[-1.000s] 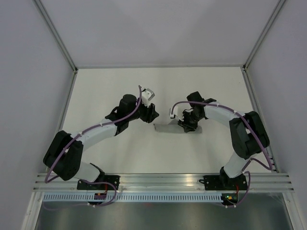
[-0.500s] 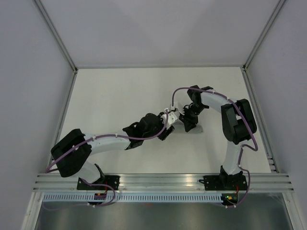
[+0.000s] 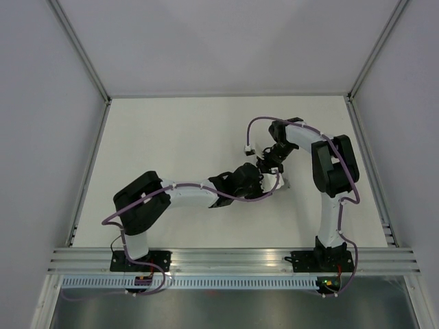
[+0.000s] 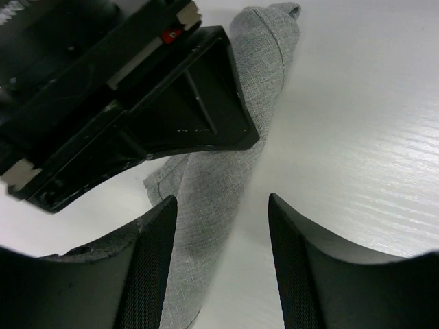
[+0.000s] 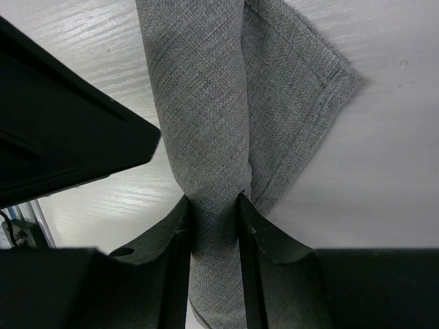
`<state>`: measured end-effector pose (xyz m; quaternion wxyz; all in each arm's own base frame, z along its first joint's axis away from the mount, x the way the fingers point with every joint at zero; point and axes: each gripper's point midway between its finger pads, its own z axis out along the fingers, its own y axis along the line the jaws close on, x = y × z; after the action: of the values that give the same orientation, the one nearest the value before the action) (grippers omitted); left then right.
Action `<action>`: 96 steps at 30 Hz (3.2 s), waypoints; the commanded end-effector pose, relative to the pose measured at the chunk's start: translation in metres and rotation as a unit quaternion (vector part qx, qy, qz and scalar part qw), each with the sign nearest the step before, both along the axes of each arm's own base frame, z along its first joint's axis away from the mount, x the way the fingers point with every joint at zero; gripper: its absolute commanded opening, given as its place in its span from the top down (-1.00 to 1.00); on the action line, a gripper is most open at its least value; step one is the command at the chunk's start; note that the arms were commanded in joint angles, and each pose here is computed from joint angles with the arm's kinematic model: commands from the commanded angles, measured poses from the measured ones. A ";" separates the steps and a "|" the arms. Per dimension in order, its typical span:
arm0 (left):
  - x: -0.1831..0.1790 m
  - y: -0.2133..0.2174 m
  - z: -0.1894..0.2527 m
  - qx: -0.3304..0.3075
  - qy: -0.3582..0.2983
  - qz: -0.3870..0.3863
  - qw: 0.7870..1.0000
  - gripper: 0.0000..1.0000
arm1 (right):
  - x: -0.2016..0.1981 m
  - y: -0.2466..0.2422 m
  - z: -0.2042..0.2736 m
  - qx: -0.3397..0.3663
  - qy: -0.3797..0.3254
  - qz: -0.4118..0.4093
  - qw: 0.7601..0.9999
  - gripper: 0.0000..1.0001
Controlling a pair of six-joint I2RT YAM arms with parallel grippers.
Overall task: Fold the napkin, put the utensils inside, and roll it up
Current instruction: Roll the napkin with the utensil
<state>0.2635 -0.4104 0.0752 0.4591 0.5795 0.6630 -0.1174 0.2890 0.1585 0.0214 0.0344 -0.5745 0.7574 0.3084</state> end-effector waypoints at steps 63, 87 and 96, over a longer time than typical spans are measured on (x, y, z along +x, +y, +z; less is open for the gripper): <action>0.024 -0.017 -0.087 -0.018 0.358 0.153 0.921 0.24 | 0.073 -0.099 0.084 0.009 -0.014 -0.438 0.899 -0.33; 0.030 -0.085 -0.086 -0.147 0.425 0.278 0.849 0.21 | 0.063 -0.096 0.027 -0.032 0.093 -0.564 0.820 -0.34; 0.032 -0.089 -0.085 -0.156 0.427 0.288 0.843 0.20 | 0.063 -0.098 0.020 -0.041 0.092 -0.580 0.809 -0.36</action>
<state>0.3085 -0.5070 0.0290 0.2696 0.2011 0.8745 -0.3495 0.3502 0.0623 0.0453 0.1182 -0.0284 0.9562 0.2662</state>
